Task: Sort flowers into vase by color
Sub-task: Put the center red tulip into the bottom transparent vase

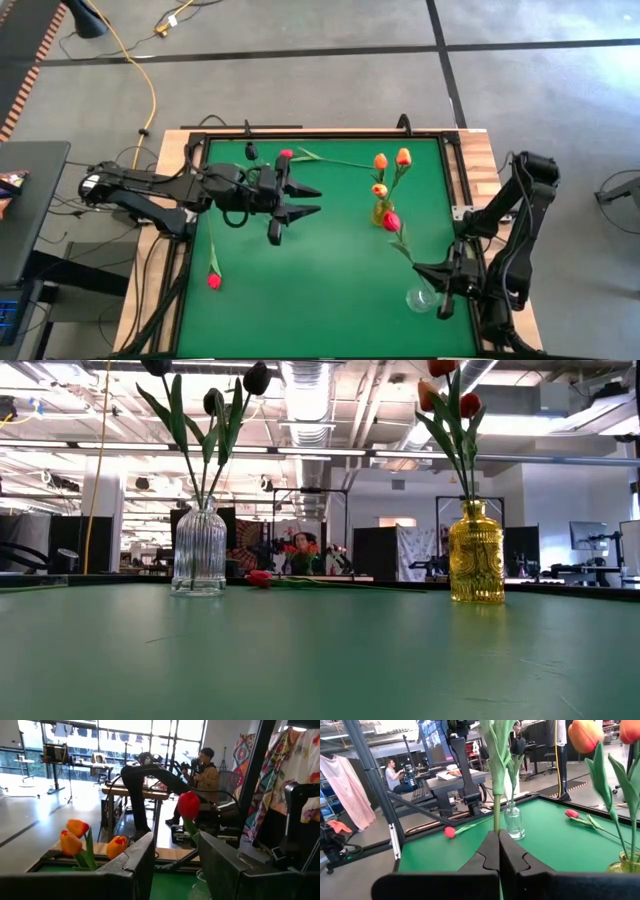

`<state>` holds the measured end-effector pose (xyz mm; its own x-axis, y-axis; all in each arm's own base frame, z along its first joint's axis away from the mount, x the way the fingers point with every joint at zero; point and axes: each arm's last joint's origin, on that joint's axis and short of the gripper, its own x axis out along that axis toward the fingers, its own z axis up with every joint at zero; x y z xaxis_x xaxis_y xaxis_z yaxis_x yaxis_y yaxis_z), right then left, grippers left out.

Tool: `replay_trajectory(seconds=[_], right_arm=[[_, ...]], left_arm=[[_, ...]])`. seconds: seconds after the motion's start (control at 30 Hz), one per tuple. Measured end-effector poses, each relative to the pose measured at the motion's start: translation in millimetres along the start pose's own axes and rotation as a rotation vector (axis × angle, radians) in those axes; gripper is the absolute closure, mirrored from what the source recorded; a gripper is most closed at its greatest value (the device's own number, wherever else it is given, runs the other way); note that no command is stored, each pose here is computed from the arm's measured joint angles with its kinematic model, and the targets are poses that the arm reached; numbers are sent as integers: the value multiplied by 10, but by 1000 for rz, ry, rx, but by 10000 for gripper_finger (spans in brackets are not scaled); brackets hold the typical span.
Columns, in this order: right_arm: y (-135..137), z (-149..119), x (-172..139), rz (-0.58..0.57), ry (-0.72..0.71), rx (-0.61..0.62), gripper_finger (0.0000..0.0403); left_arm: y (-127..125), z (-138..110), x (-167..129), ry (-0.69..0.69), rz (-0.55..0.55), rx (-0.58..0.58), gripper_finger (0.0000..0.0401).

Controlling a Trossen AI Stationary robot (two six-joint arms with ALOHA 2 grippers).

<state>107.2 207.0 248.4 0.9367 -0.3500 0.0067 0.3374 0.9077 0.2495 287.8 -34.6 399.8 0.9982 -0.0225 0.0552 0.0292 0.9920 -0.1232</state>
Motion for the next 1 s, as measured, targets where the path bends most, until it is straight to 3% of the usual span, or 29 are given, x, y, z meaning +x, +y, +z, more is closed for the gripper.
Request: replay_trajectory(seconds=[0.43, 0.63, 1.0], right_arm=[[119, -296, -59, 24, 8, -93, 385], [127, -306, -160, 64, 12, -188, 385], [112, -310, -196, 80, 17, -222, 355]], left_arm=[[-5, -23, 0, 25, -23, 2, 264], [-7, -24, 0, 26, -29, -18, 264], [-11, -23, -1, 28, -43, -24, 264]])
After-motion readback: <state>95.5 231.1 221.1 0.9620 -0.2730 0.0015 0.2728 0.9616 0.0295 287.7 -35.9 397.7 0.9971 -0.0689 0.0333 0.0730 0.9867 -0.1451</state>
